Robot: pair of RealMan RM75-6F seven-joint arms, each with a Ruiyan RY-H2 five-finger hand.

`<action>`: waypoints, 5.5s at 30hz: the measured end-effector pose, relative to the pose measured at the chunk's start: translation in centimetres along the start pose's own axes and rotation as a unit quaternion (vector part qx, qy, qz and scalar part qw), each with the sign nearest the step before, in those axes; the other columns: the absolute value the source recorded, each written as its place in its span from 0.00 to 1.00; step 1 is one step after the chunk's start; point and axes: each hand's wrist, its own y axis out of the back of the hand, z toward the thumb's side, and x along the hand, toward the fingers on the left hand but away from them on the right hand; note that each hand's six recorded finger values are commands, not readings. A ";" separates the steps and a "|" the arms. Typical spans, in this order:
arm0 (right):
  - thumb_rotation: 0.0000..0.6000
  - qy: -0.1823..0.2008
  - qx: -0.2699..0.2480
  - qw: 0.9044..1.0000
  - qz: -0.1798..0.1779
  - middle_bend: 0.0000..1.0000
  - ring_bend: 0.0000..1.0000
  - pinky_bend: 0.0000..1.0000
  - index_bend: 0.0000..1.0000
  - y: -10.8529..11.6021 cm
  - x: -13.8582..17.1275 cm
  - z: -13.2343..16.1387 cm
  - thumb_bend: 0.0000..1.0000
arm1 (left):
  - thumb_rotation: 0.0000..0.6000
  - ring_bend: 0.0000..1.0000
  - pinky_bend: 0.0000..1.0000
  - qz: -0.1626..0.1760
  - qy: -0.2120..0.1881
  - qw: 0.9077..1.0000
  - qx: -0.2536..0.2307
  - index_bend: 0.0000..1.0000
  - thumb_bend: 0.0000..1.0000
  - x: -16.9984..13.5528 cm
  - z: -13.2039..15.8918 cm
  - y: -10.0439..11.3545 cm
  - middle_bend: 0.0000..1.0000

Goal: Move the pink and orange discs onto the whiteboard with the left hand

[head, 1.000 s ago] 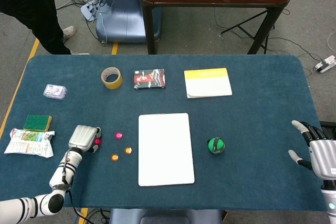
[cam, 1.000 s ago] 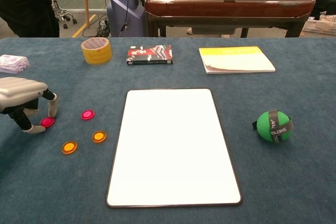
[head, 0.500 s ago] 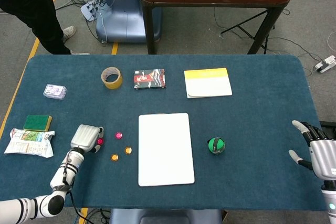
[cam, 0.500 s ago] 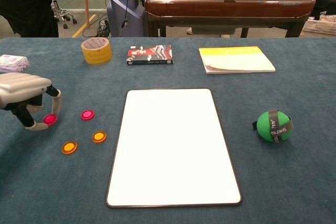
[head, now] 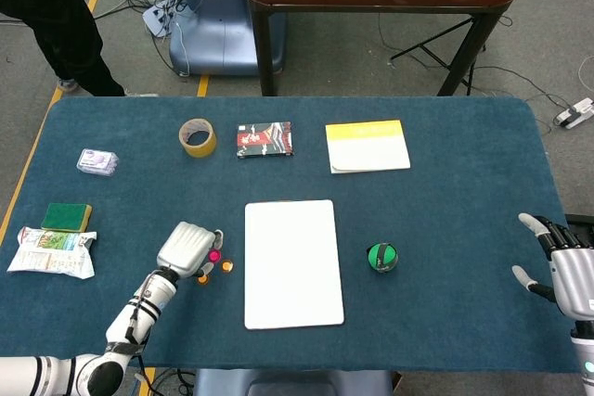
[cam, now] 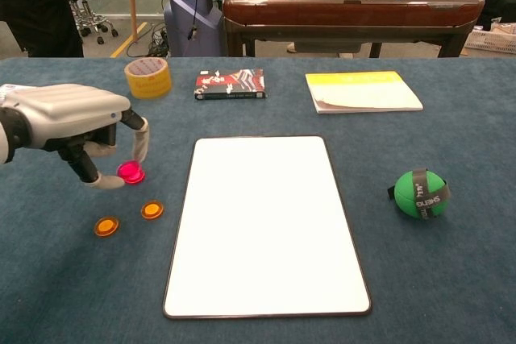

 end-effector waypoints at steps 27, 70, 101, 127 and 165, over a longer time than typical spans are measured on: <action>1.00 -0.004 -0.012 1.000 -0.012 0.25 0.27 0.40 0.20 1.0 0.6 -0.9 0.14 | 1.00 0.96 1.00 0.027 -0.167 0.983 0.075 0.58 0.28 -2.5 10.5 -0.4 1.00; 1.00 -0.011 -0.018 1.000 -0.017 0.25 0.27 0.40 0.20 1.4 0.7 -1.3 0.14 | 1.00 0.95 1.00 0.016 -0.106 0.992 0.070 0.50 0.28 -0.2 6.2 -1.4 1.00; 1.00 -0.011 -0.013 1.000 -0.007 0.25 0.27 0.40 0.20 0.9 0.2 -1.1 0.14 | 1.00 0.96 1.00 -0.028 0.053 0.998 0.014 0.51 0.28 5.7 -2.7 -3.3 1.00; 1.00 -0.010 -0.011 1.000 -0.004 0.25 0.27 0.40 0.20 0.7 0.2 -1.0 0.14 | 1.00 0.96 1.00 -0.045 0.068 0.996 0.027 0.52 0.28 6.1 -3.0 -4.4 1.00; 1.00 -0.009 -0.013 1.000 -0.004 0.25 0.27 0.40 0.20 0.8 0.2 -1.0 0.14 | 1.00 0.97 1.00 -0.018 0.007 1.000 0.015 0.61 0.28 4.5 1.6 -1.4 1.00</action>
